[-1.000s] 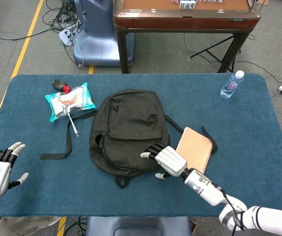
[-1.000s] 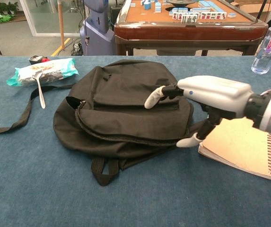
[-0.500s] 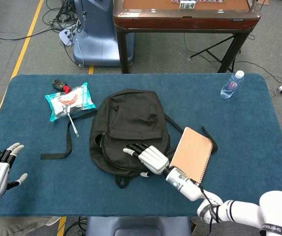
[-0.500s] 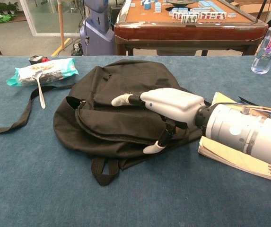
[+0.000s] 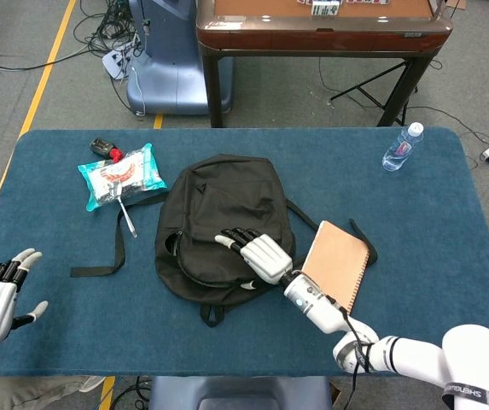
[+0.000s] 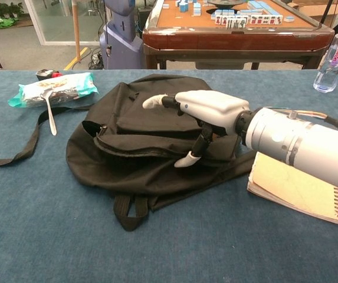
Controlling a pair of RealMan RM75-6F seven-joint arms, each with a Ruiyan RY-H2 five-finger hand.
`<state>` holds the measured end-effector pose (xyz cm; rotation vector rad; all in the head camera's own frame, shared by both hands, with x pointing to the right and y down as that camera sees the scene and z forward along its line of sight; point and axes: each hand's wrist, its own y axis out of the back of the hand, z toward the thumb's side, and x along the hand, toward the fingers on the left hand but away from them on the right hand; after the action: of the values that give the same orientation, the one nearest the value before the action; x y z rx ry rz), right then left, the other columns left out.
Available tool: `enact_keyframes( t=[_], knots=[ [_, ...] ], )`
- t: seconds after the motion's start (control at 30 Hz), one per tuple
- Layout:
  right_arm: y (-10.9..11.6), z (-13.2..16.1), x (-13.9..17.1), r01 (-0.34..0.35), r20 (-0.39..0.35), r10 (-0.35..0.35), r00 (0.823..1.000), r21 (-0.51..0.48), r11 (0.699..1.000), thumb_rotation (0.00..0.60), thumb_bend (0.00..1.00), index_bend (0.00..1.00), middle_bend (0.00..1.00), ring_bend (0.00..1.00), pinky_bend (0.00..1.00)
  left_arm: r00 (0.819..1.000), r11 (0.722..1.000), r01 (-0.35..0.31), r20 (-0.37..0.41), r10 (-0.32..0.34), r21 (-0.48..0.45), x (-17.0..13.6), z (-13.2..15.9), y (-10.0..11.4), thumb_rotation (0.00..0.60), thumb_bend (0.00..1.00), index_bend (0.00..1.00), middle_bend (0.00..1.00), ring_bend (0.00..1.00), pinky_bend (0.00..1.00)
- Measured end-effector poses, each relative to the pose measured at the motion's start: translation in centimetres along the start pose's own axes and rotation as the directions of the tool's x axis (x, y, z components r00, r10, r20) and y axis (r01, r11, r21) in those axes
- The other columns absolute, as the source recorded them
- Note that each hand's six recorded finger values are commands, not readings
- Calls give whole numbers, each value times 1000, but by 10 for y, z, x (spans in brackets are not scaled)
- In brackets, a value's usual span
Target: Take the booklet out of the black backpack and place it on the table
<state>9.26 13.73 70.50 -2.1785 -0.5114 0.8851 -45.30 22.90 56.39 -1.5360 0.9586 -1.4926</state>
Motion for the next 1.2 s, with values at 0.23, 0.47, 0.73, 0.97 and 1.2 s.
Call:
enact_keyframes(
  t=[0.23,0.47,0.73,0.97,1.2],
  knots=[
    [14,-7,-4,8,25,-7,1000,-37,999,600,41,93,105,87,189,1000,1000,4,0,-4,2,1,0,-1,600,198,206,160,220,208],
    [21,-9,-4,-4,35,8,999,-91,996,600,41,94,121,87,189,1000,1000,6,1,-6,2,2,1,-2,600,197,206,160,220,208],
    [24,-4,5,-36,17,38,999,-129,991,600,42,93,135,87,189,1000,1000,14,2,-14,2,3,2,-5,600,197,206,160,220,208],
    [30,-7,4,-26,31,31,999,-160,987,600,52,94,149,95,189,1000,1000,14,2,-14,1,4,2,-6,600,197,206,160,220,208],
    [31,-15,-5,-4,59,14,998,-153,988,600,244,121,196,145,193,1000,1000,20,3,-20,0,5,2,-8,600,197,206,160,220,208]
  ],
)
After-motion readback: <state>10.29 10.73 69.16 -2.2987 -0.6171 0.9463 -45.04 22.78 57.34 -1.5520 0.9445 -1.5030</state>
